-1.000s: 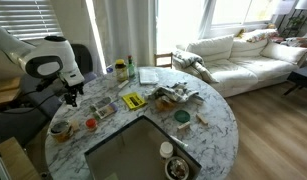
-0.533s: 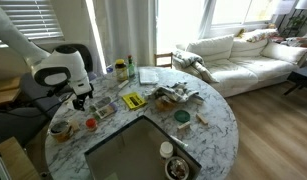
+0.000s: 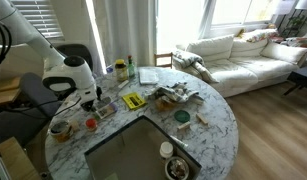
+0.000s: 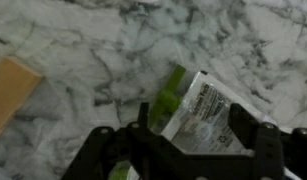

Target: Put the two sachets in an upright position

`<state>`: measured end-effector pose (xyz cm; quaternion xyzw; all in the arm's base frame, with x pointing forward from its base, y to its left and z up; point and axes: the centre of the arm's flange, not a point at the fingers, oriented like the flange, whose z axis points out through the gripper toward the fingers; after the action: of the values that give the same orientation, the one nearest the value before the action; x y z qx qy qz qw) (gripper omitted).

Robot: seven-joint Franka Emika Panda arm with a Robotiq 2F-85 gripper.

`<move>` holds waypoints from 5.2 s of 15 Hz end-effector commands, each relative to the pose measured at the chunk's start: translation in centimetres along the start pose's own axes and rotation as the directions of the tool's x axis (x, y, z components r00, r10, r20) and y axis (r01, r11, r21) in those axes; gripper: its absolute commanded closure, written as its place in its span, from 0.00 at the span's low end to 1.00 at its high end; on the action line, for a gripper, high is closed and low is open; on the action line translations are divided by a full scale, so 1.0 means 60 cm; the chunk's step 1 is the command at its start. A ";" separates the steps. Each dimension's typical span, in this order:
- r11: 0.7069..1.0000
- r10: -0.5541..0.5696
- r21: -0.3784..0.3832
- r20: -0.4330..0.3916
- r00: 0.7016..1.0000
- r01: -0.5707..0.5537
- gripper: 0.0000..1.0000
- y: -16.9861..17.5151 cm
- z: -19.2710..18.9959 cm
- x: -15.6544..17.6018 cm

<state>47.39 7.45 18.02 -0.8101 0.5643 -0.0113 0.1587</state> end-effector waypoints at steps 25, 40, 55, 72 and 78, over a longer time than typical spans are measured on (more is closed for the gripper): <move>0.986 0.168 -0.004 0.062 0.984 -0.168 0.00 0.042 0.012 0.018; 0.991 0.133 0.019 0.034 0.990 -0.134 0.36 0.041 0.026 0.016; 1.000 0.024 -0.018 -0.020 1.000 -0.025 0.75 0.032 -0.007 0.021; 0.975 -0.189 -0.128 -0.060 0.980 0.180 0.97 -0.011 -0.079 0.019; 0.904 -0.343 -0.300 -0.078 0.936 0.306 0.97 -0.037 -0.112 -0.007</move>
<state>47.96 5.73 22.22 -0.8925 0.4489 -0.0166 0.0402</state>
